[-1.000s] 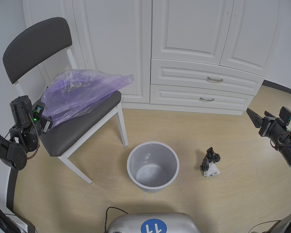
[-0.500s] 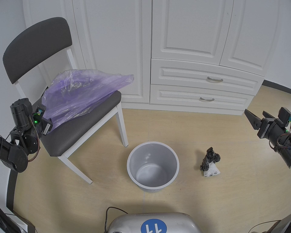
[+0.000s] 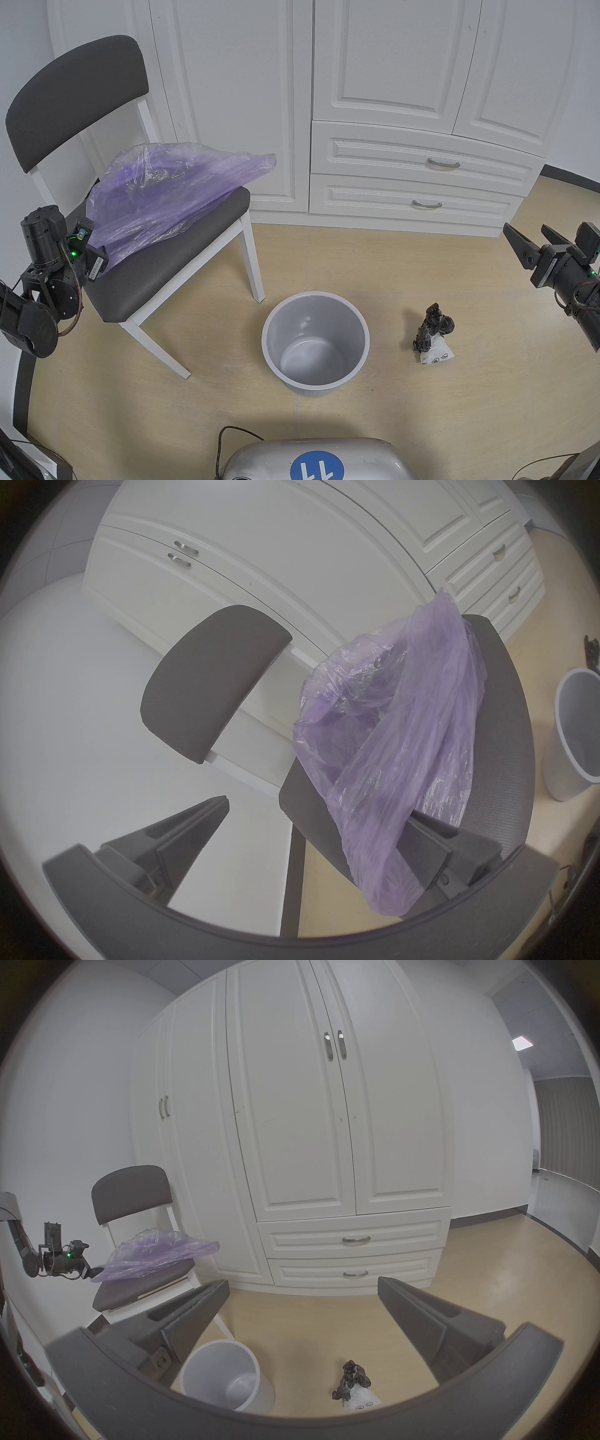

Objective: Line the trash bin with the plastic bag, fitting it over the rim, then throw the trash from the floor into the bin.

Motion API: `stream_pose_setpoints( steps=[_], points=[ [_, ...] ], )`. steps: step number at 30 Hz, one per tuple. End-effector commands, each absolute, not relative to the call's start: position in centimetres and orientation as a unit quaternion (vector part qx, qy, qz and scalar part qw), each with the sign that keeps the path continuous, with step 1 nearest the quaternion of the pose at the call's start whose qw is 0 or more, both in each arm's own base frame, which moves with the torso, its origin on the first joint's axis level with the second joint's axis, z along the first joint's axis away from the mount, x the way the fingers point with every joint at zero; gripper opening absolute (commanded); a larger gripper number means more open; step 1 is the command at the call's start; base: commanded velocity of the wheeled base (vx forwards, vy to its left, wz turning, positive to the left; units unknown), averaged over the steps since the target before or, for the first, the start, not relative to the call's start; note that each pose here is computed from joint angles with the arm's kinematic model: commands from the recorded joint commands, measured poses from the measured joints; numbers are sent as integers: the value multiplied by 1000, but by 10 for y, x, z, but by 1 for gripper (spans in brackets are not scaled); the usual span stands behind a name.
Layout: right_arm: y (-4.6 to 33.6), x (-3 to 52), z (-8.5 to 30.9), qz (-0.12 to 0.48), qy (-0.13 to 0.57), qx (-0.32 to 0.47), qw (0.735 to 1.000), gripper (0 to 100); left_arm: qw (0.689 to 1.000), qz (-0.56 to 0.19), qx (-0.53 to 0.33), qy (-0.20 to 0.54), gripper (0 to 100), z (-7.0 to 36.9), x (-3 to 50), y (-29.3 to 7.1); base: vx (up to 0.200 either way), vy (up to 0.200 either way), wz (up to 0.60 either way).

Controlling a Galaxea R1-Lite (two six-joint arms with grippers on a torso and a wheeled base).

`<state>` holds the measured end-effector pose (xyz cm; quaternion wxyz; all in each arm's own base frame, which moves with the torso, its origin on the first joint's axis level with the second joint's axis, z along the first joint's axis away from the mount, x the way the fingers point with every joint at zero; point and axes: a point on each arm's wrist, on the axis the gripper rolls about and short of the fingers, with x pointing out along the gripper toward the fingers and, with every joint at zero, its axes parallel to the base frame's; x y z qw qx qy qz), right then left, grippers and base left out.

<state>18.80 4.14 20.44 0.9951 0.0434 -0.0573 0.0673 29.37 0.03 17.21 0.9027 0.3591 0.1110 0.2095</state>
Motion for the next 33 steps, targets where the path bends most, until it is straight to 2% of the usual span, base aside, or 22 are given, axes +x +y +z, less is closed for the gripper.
stream_pose_setpoints(
  steps=[1, 4, 5, 16, 22, 28, 30, 31, 33],
  points=[
    [41, 187, 205, 68, -58, 44, 995, 100, 903, 208, 359, 109, 100, 173, 294, 0, 0, 0, 0],
    [41, 187, 205, 68, -59, 44, 995, 100, 904, 207, 359, 108, 100, 173, 294, 0, 0, 0, 0],
    [41, 187, 205, 68, -59, 44, 995, 100, 904, 207, 359, 108, 0, 173, 294, 0, 0, 0, 0],
    [41, 183, 205, 69, -66, 37, 995, 100, 912, 192, 352, 88, 0, 171, 290, -3, 0, 0, 0],
    [37, 169, 209, 60, -118, -31, 991, 100, 917, 183, 348, 71, 0, 163, 275, -8, 0, 0, 0],
    [32, 152, 217, 28, -186, -125, 974, 100, 919, 186, 343, 59, 0, 153, 259, -7, 0, 0, 0],
    [32, 152, 217, 28, -186, -125, 974, 100, 919, 186, 343, 59, 0, 153, 259, -7, 0, 0, 0],
    [29, 146, 220, 13, -200, -163, 966, 100, 921, 184, 337, 61, 0, 145, 250, -7, 0, 0, 0],
    [29, 144, 221, 7, -204, -176, 963, 100, 922, 184, 336, 61, 0, 142, 245, -6, 0, 0, 0]
  ],
)
